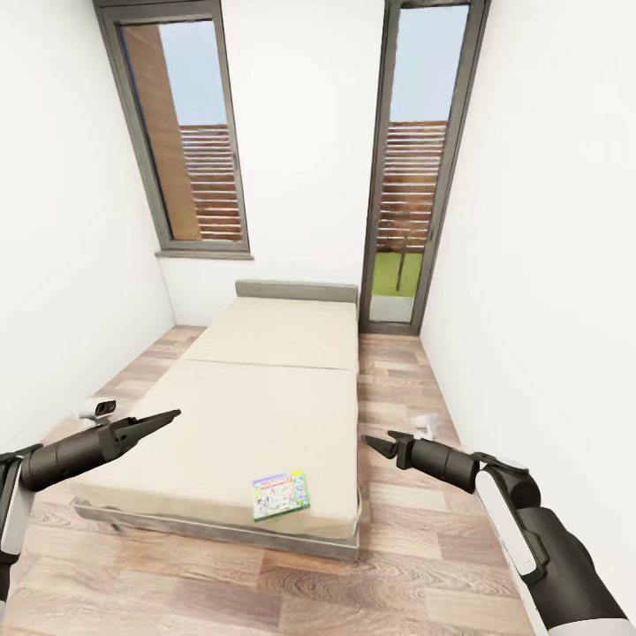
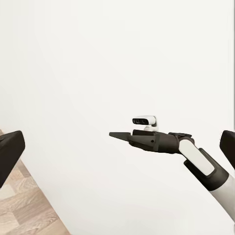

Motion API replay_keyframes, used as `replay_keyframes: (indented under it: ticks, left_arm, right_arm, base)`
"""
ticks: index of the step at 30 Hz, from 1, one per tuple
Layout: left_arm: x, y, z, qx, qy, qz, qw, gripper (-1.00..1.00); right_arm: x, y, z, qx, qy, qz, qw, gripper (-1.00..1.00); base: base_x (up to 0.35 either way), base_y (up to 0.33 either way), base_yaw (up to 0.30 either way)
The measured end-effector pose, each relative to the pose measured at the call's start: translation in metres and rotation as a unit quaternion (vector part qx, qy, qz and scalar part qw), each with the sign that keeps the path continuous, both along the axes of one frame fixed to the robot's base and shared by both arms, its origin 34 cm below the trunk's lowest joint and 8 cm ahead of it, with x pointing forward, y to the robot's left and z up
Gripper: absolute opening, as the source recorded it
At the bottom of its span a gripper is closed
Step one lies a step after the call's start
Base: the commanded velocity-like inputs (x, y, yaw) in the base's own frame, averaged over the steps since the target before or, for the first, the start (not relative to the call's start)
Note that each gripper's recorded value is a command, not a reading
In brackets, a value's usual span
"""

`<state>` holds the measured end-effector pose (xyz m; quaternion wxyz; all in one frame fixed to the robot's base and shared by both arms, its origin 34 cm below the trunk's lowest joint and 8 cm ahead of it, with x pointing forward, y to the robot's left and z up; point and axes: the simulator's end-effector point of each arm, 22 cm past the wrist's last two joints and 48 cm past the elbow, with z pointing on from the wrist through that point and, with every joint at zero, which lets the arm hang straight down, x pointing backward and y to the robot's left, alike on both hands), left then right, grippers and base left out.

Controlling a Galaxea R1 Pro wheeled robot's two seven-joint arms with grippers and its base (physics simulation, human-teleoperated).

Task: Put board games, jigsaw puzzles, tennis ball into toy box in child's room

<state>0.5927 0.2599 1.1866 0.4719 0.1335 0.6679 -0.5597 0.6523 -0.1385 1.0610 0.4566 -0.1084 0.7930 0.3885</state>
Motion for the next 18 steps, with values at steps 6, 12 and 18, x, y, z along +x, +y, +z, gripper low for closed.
replay_keyframes:
  ticks: [6,12,18]
  left_arm:
    - [-0.0010,0.0001,0.0023,0.000,-0.002,0.000,1.0000,1.00]
    - [-0.0020,0.0001,0.0047,0.000,-0.005,0.000,1.0000,1.00]
    - [-0.0028,0.0000,0.0065,-0.001,-0.007,0.000,1.0000,1.00]
  right_arm:
    - [-0.0003,-0.0001,0.0024,-0.001,-0.003,0.000,1.0000,1.00]
    - [-0.0007,-0.0001,0.0058,-0.001,-0.006,0.000,1.0000,1.00]
    - [-0.0009,0.0006,0.0080,-0.001,-0.008,0.001,1.0000,1.00]
  base:
    - [0.024,0.019,-0.277]
    - [0.146,0.060,-0.276]
    - [0.167,-0.072,-0.156]
